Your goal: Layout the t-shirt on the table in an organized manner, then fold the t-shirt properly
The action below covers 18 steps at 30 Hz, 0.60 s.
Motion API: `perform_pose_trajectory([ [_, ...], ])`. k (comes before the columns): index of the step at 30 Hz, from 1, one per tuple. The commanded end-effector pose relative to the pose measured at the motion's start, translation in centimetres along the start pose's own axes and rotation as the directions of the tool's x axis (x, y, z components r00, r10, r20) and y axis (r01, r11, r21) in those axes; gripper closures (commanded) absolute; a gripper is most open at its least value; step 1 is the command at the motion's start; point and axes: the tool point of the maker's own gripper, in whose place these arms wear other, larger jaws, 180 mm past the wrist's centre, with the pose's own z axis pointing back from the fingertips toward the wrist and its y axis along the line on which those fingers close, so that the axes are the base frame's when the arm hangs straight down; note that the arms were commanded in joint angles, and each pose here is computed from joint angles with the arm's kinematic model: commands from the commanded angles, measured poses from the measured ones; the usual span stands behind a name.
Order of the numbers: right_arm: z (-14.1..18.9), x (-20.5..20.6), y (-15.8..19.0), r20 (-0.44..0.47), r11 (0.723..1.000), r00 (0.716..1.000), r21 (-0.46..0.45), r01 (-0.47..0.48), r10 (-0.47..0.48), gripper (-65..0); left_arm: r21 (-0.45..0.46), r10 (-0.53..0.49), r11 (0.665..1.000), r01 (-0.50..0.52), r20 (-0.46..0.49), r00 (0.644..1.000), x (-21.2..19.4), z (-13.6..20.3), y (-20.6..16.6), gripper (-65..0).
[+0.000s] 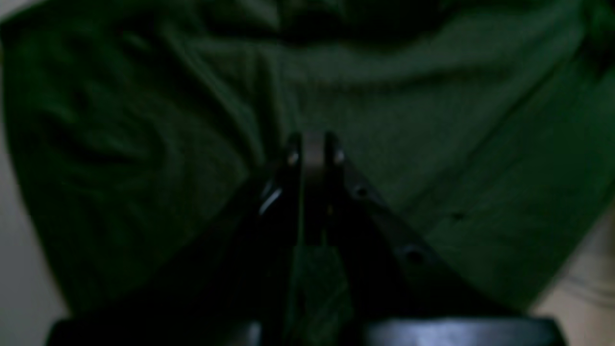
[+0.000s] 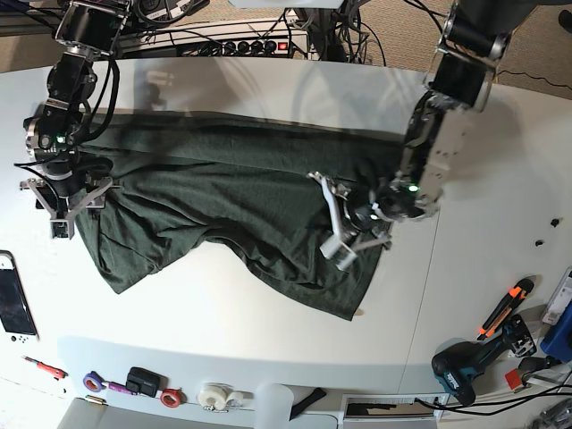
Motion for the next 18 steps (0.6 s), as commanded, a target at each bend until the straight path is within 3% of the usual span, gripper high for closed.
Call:
perform_pose_trajectory([
  [1, 0.4, 1.3, -1.0, 0.036, 1.000, 0.999, -0.027, -0.009, 0.010, -32.9, 0.016, -0.017, 1.000, 0.017, 0.020, 1.000, 1.1, -0.1, 0.8, 0.0],
  [9, -0.1, 0.1, -1.3, 0.017, 0.999, 0.999, -0.043, -0.033, 0.034, -33.0, 0.086, 0.019, 0.996, -0.005, -0.167, 0.986, -5.9, -1.4, 3.9, 0.0],
  [18, -2.2, -4.8, -0.6, -0.129, 1.000, 0.991, 0.005, 0.018, -0.018, -33.1, 0.116, 0.015, 0.993, 0.008, -0.204, 0.979, -7.4, -0.4, 5.5, 0.0],
])
